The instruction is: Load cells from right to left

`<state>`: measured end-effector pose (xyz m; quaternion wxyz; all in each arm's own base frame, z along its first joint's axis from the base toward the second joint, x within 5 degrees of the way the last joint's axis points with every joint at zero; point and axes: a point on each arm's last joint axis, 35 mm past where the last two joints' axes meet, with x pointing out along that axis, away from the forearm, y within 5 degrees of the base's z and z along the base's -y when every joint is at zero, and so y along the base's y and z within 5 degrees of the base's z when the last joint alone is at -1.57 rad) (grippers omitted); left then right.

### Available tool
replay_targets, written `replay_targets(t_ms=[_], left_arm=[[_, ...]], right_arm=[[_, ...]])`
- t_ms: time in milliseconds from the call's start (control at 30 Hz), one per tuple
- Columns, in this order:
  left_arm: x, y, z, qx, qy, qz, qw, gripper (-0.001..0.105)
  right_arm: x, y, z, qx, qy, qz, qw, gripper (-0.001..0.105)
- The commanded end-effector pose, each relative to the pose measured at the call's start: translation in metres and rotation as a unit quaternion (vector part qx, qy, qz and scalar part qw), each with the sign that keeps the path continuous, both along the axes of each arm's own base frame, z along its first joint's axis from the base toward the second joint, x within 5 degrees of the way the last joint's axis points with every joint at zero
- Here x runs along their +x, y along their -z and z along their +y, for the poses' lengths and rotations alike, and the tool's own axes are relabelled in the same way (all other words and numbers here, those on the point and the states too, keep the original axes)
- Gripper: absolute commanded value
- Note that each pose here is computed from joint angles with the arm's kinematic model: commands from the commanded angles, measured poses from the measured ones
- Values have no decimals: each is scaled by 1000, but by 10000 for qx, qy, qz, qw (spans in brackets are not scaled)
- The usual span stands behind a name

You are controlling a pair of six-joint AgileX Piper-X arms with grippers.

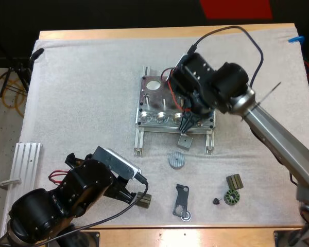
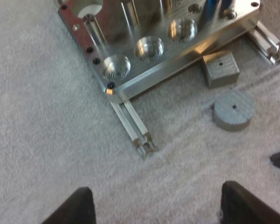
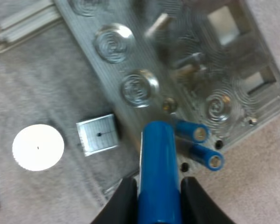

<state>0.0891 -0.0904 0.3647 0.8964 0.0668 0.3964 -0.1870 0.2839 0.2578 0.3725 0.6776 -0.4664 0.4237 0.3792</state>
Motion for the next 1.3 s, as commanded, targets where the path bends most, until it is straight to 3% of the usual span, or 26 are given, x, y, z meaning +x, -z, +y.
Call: replay_targets(t_ms=[0,233,1267], left_arm=[[-2,-2,3,52,-2,-125,9999,57],[-5,-5,6,74,103,-224,9997,57],[-6,-5,7,61,150,-227,9996,57]], right_arm=[[9,1,-5,-101,44,21,9999,0],[28,26,-8,-436,13,310,9986,0],[64,103,21,-1032,-402,501,9926,0]])
